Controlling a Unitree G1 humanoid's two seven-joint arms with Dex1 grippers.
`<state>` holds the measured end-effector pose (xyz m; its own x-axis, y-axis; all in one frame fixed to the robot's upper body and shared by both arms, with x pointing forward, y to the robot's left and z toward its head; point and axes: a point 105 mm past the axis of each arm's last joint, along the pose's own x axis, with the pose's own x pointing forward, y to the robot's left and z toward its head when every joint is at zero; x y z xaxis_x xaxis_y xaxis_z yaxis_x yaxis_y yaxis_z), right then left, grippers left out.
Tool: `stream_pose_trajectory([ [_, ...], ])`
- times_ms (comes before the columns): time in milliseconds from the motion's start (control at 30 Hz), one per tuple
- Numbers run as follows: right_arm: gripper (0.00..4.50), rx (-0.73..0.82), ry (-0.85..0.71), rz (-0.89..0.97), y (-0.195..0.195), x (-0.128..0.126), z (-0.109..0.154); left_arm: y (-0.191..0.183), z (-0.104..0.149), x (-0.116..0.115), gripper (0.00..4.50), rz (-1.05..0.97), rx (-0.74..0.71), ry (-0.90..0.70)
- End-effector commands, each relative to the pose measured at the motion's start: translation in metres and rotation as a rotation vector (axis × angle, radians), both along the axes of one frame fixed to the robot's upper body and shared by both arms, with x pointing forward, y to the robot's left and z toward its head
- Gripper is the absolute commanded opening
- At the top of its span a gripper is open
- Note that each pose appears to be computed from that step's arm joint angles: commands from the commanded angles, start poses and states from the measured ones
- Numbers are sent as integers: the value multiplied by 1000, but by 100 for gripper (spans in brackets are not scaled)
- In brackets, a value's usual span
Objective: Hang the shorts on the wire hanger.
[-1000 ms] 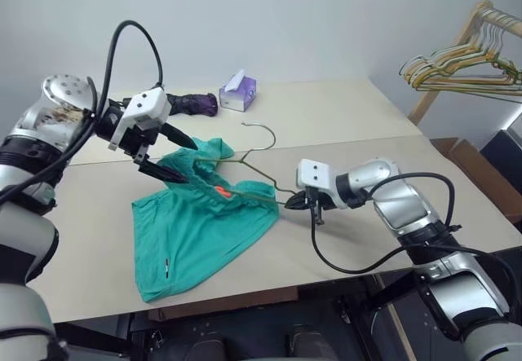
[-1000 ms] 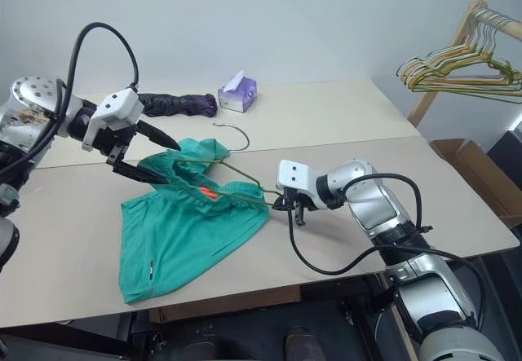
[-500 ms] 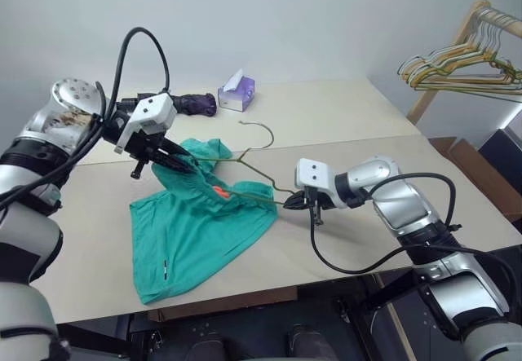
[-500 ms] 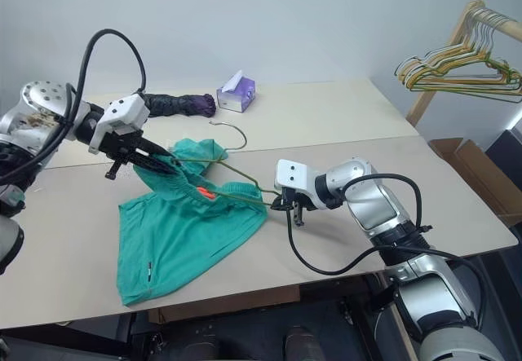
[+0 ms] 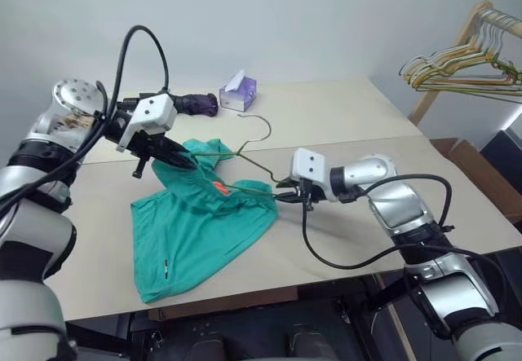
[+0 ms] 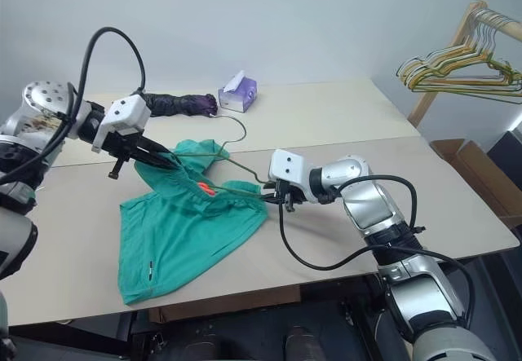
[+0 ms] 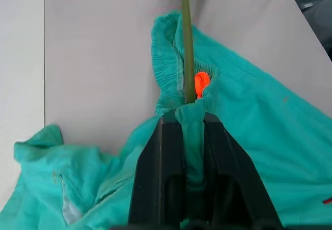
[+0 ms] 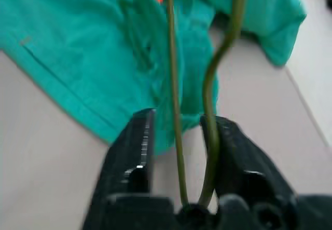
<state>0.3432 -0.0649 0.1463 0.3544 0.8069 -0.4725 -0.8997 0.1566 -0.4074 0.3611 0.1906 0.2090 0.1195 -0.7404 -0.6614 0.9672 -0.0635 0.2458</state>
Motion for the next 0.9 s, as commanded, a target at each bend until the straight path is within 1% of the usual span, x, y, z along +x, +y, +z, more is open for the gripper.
stream_pose_trajectory([
  [33,295,35,-143,-126,-19,21,30,4,16,3,11,11,-27,-66],
  [133,389,114,-135,-298,-47,35,47,6,16,8,11,34,-28,-86],
  [233,389,186,-91,-376,-73,29,58,7,18,11,11,53,-43,-101],
  [300,389,199,-64,-414,-89,20,56,7,21,12,11,59,-61,-112],
  [367,389,216,-4,-457,-100,12,48,6,25,14,11,63,-79,-126],
  [467,389,231,136,-478,-105,-7,16,5,34,14,11,72,-115,-142],
  [567,389,246,247,-450,-87,-23,-16,5,42,14,11,75,-132,-157],
  [633,389,290,292,-422,-64,-26,-31,5,46,14,11,78,-143,-164],
  [767,389,400,345,-386,-25,-18,-38,6,48,14,11,79,-143,-171],
  [800,389,438,362,-383,-13,-12,-38,5,48,14,11,78,-142,-171],
  [900,389,491,379,-387,5,1,-36,5,48,13,11,76,-140,-171],
])
